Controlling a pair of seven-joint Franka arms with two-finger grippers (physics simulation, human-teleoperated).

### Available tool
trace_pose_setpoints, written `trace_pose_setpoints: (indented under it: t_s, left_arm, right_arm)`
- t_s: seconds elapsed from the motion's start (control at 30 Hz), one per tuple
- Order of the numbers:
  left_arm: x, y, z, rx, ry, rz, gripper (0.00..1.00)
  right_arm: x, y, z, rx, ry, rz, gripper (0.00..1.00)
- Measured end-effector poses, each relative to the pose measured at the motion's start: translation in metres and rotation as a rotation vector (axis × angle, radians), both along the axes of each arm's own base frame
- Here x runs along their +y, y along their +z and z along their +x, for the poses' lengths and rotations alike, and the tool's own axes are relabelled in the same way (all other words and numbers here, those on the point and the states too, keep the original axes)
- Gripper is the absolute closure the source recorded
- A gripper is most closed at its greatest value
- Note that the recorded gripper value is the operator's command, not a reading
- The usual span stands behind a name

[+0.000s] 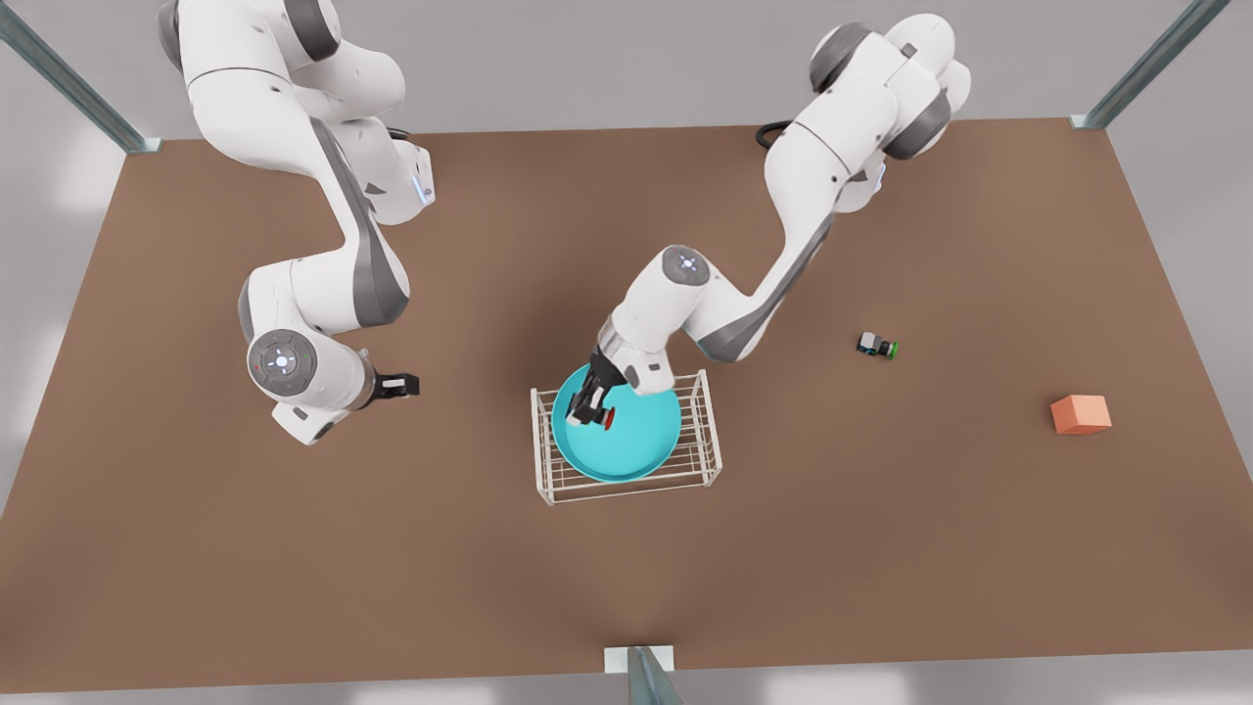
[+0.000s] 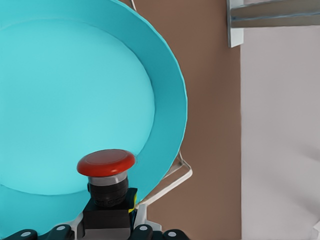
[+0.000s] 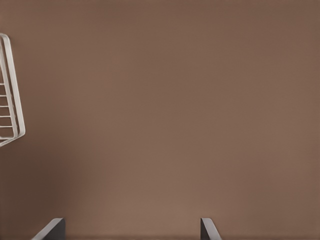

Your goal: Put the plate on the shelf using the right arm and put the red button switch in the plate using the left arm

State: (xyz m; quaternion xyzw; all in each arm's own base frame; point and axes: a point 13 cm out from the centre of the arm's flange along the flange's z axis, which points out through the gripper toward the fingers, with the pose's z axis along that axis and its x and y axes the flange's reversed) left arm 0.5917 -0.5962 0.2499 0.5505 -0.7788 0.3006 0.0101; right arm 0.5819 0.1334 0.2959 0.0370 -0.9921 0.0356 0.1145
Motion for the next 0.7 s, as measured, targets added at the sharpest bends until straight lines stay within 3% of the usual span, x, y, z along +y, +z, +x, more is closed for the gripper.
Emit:
trace_pose_setpoints:
  t_s: [0.03,0.13,0.2,0.27,0.4,0.53,0.7]
  left_arm:
    - [-0.001,-0.005,-0.004,0.002,-0.004,0.007,0.0]
    - [0.0,0.003,-0.005,-0.008,0.004,0.013,0.0]
    - [0.02,0.066,0.005,-0.034,0.016,0.053,0.0]
    - [0.088,0.129,0.037,-0.02,0.058,0.151,0.0]
    - [0.293,0.137,0.078,0.171,0.089,0.392,0.0]
    - [0.442,0.12,0.073,0.338,-0.013,0.517,0.0]
    - [0.51,0.114,0.053,0.415,-0.232,0.558,0.0]
  right_arm:
    - [0.0,0.0,0.001,-0.001,0.001,0.0,0.0]
    - [0.0,0.0,0.001,-0.001,0.002,0.001,0.0]
    - [0.0,-0.001,0.001,0.0,0.003,0.001,0.0]
    - [-0.001,-0.002,0.001,0.001,0.004,0.001,0.0]
    - [-0.002,-0.003,0.001,0.003,0.005,0.001,0.0]
    - [-0.002,-0.003,0.002,0.004,0.003,0.005,0.0]
    - [-0.001,-0.003,0.002,0.004,0.006,0.008,0.0]
